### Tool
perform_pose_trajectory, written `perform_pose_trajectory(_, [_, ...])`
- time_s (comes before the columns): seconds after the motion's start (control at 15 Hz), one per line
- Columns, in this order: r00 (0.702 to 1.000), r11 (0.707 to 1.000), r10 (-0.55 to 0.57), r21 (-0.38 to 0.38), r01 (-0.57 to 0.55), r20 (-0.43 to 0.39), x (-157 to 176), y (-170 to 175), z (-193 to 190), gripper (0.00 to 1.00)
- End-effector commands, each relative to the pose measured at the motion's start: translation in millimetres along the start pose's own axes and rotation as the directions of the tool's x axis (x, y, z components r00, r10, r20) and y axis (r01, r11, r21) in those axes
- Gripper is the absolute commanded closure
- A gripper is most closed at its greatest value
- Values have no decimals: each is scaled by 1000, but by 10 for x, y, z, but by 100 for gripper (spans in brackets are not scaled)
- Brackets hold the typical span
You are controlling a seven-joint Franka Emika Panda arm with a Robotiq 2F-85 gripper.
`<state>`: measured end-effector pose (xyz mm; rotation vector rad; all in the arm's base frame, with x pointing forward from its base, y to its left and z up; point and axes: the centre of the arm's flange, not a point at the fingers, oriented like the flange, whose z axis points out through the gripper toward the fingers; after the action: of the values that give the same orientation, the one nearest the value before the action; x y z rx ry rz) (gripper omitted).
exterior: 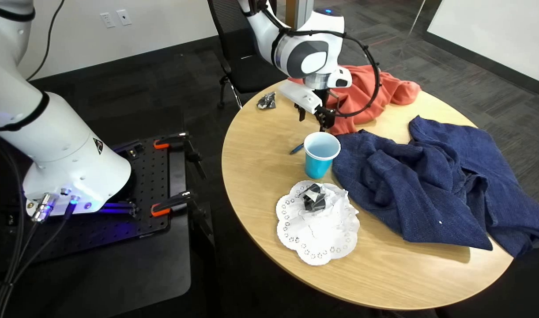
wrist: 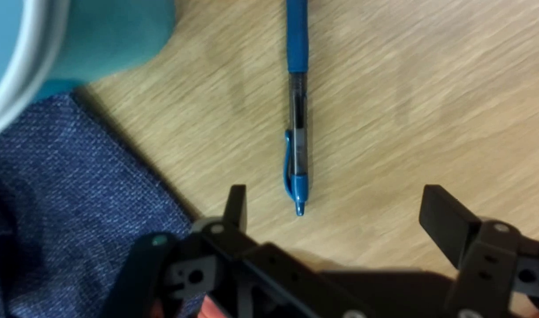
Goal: Remove the pen from the cup, put it on the table, and then put it back in the cup
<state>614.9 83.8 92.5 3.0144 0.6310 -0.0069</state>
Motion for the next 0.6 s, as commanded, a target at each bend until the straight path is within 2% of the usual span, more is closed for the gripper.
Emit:
perform_pose_trajectory(0.0, [1000,999,-2,35,3,-23,58,98,66,0])
perform_pose_trajectory(0.53, [1000,998,5,64,-4,-12,19,214,241,0])
